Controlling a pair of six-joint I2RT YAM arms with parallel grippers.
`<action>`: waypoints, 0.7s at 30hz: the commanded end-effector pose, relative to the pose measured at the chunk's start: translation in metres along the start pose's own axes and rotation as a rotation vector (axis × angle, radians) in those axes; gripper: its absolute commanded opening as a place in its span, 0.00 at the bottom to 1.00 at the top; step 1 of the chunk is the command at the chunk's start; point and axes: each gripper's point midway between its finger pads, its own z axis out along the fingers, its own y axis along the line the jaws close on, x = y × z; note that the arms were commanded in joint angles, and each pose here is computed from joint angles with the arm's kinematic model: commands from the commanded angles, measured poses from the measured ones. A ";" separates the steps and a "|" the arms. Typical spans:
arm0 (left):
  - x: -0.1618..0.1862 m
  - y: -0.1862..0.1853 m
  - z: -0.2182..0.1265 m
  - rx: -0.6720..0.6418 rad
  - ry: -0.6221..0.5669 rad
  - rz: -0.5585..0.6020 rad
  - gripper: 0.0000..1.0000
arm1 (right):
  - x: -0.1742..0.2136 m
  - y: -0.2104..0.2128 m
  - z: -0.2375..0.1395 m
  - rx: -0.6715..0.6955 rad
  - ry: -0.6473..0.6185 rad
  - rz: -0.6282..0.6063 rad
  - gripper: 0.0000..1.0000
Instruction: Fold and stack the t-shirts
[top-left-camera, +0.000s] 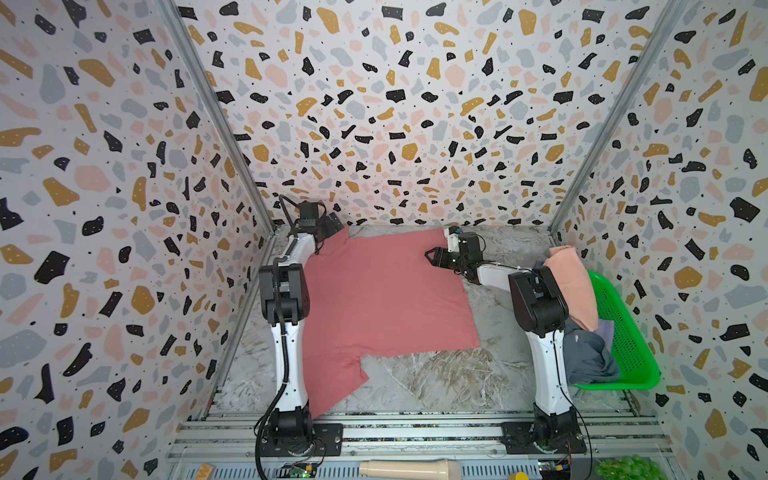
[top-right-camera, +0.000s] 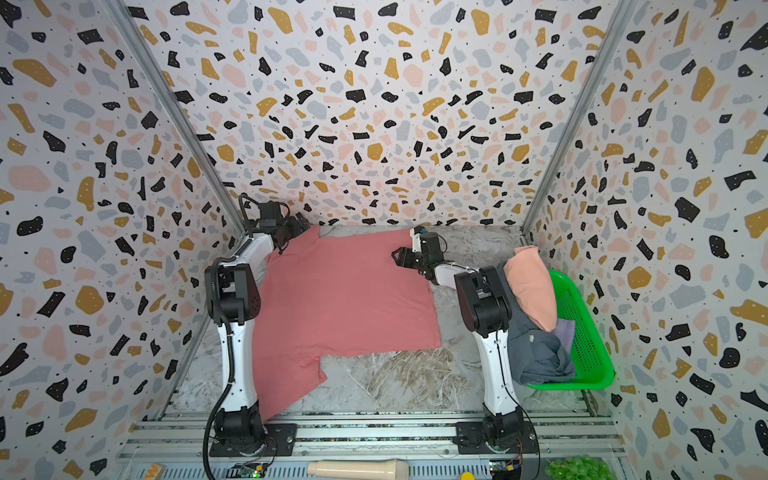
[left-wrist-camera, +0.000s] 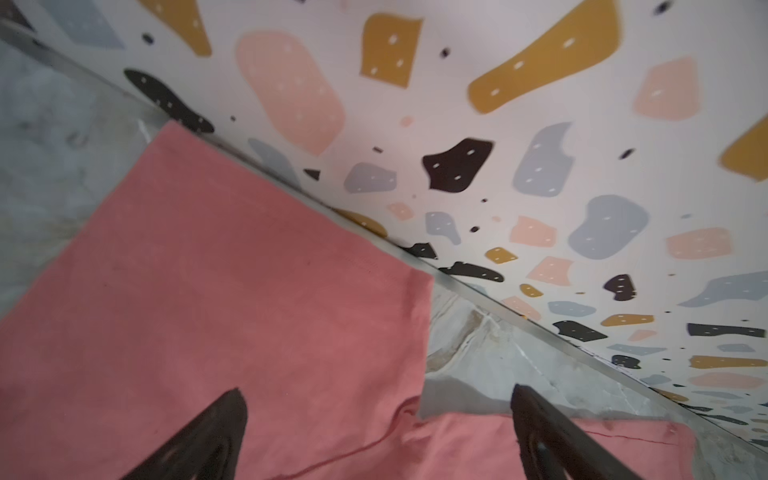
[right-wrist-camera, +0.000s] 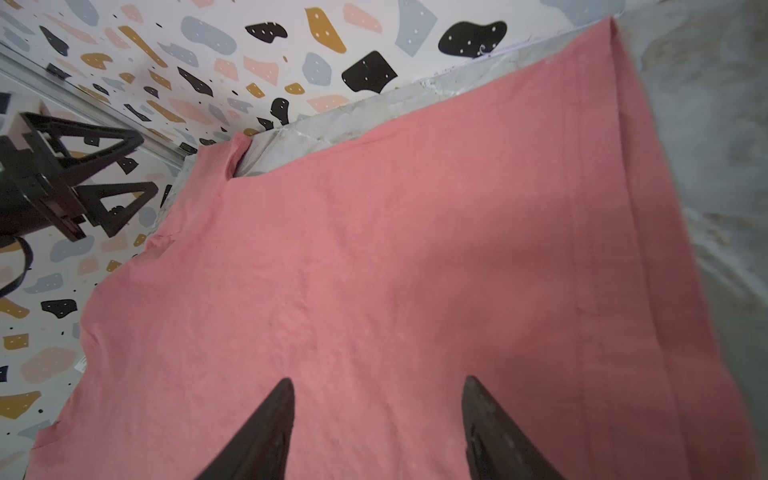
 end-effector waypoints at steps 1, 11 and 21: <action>0.004 0.011 0.006 -0.015 -0.007 -0.059 1.00 | -0.003 0.013 -0.003 -0.029 0.007 0.040 0.64; 0.021 0.010 0.055 0.120 0.009 -0.135 1.00 | 0.086 -0.043 -0.060 0.206 0.138 0.198 0.64; -0.013 -0.057 0.031 0.466 -0.068 -0.094 1.00 | 0.067 -0.064 -0.092 0.232 0.059 0.124 0.64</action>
